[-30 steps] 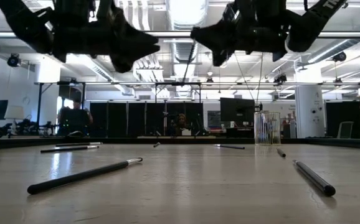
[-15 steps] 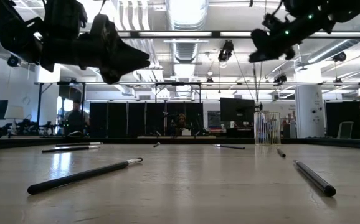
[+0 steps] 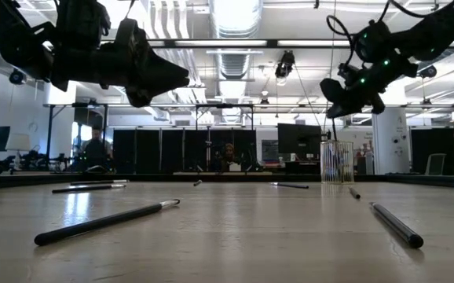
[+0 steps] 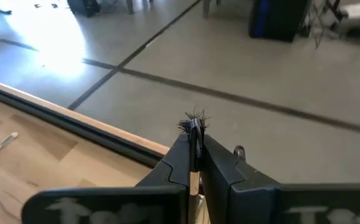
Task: Put items in baskets/containers
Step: Put the black eyebrow brush into the gold pen holder
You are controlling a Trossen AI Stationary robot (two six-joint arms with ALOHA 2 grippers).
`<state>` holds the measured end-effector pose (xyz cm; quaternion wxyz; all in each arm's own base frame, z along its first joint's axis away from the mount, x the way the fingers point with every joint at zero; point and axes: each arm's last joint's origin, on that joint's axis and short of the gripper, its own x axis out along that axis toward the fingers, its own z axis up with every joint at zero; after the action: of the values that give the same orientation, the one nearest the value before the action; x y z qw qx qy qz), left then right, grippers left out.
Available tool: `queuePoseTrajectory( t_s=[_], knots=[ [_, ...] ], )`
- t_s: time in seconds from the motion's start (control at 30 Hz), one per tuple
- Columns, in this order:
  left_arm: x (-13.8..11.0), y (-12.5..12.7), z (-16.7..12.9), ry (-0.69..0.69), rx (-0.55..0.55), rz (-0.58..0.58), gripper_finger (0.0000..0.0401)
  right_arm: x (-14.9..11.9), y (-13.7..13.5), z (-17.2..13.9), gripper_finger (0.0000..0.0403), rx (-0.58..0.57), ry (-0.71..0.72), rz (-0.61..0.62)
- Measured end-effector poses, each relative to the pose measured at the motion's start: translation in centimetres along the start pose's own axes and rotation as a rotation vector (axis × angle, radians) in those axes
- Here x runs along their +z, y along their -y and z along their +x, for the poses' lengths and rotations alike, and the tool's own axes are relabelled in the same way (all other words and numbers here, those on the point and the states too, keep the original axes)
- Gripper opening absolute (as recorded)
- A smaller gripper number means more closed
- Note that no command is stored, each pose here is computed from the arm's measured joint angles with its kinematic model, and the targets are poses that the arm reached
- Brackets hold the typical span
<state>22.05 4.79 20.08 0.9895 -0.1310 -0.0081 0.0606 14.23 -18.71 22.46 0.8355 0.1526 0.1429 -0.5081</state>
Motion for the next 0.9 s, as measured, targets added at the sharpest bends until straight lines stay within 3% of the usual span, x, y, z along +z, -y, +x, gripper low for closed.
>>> queuePoseTrajectory(
  t_s=[0.47,0.9],
  knots=[
    [-0.4,-0.2,0.0,-0.037,0.040,-0.022,0.0105,-1.7,0.2,0.7,0.0030,-0.039,-0.152,0.082],
    [-0.8,-0.5,0.1,-0.074,0.125,-0.165,0.0105,-0.5,0.2,-0.6,0.0119,-0.031,-0.136,0.046]
  ],
)
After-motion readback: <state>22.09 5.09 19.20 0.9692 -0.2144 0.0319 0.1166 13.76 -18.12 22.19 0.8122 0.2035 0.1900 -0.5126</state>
